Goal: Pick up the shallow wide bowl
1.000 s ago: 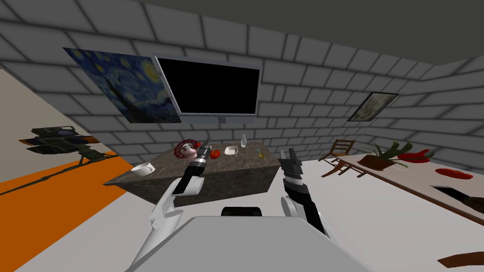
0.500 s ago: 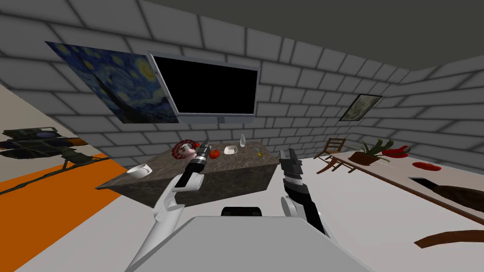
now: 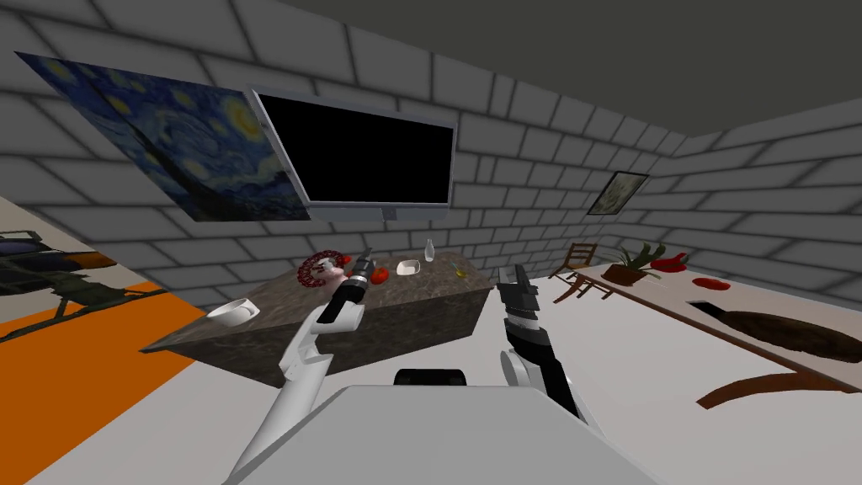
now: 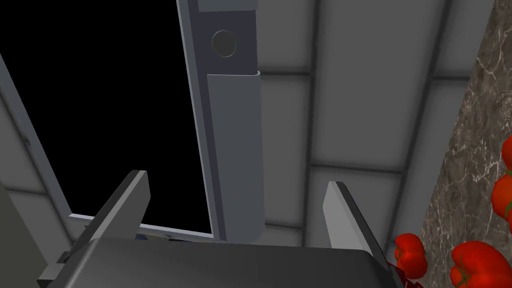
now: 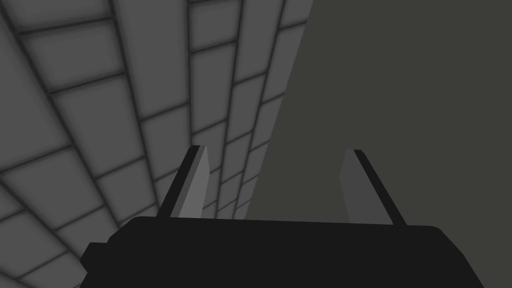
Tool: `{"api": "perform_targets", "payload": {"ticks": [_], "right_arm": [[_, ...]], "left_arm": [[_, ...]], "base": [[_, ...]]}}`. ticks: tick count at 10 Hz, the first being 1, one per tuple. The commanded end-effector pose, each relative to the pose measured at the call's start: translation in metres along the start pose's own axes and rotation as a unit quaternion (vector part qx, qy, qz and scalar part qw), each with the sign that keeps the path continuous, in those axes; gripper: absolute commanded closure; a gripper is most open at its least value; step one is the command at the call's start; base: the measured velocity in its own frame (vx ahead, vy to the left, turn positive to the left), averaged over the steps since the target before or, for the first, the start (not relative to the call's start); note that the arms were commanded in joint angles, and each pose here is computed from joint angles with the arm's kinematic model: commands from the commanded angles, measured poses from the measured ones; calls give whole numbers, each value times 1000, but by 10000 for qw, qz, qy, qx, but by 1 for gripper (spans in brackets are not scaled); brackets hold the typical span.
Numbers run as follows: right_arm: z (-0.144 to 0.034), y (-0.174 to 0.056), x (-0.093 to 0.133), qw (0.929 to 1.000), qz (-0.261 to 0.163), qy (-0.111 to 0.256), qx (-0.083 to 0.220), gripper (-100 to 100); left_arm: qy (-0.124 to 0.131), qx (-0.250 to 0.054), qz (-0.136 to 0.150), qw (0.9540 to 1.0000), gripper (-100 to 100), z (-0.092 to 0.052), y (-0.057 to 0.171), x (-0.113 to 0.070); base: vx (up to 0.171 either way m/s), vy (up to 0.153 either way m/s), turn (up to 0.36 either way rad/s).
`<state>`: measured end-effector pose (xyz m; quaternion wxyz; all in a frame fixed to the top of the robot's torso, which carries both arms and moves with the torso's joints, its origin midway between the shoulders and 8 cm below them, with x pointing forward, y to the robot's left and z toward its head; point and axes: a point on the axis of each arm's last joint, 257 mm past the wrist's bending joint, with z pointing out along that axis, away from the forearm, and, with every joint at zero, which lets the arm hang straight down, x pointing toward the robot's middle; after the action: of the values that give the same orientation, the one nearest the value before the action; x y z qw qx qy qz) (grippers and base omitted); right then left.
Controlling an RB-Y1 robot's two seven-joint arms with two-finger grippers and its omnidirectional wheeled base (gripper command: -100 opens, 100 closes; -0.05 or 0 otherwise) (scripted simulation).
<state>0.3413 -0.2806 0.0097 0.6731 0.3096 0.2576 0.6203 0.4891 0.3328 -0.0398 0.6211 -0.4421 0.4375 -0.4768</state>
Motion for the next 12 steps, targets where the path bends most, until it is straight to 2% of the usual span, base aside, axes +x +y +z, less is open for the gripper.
{"api": "perform_targets", "payload": {"ticks": [1, 4, 7, 8, 9, 10, 11, 12], "right_arm": [[0, 0, 0, 10000, 0, 0, 0, 0], [0, 0, 0, 10000, 0, 0, 0, 0], [0, 0, 0, 10000, 0, 0, 0, 0], [0, 0, 0, 10000, 0, 0, 0, 0], [0, 0, 0, 10000, 0, 0, 0, 0], [0, 0, 0, 10000, 0, 0, 0, 0], [0, 0, 0, 10000, 0, 0, 0, 0], [0, 0, 0, 10000, -1, 0, 1, 0]], "left_arm": [[-54, -196, -58, 9998, -100, 3, 9, -3], [-189, -550, -288, 9979, -100, 13, 27, -12], [-288, -913, -415, 9945, -100, 15, 46, -17], [-344, -1063, -543, 9922, -100, 18, 55, -20], [-363, -1160, -544, 9911, -100, 17, 60, -20], [-423, -1340, -674, 9878, -100, 19, 71, -23], [-437, -1409, -674, 9868, -100, 18, 74, -23], [-500, -1618, -802, 9823, -100, 19, 86, -26]], "base": [[-13, 15, -66], [-11, 16, -108], [-2, 12, -107], [1, 10, -124], [1, 10, -91], [5, 9, -161], [3, 11, -95], [6, 7, -184]]}}
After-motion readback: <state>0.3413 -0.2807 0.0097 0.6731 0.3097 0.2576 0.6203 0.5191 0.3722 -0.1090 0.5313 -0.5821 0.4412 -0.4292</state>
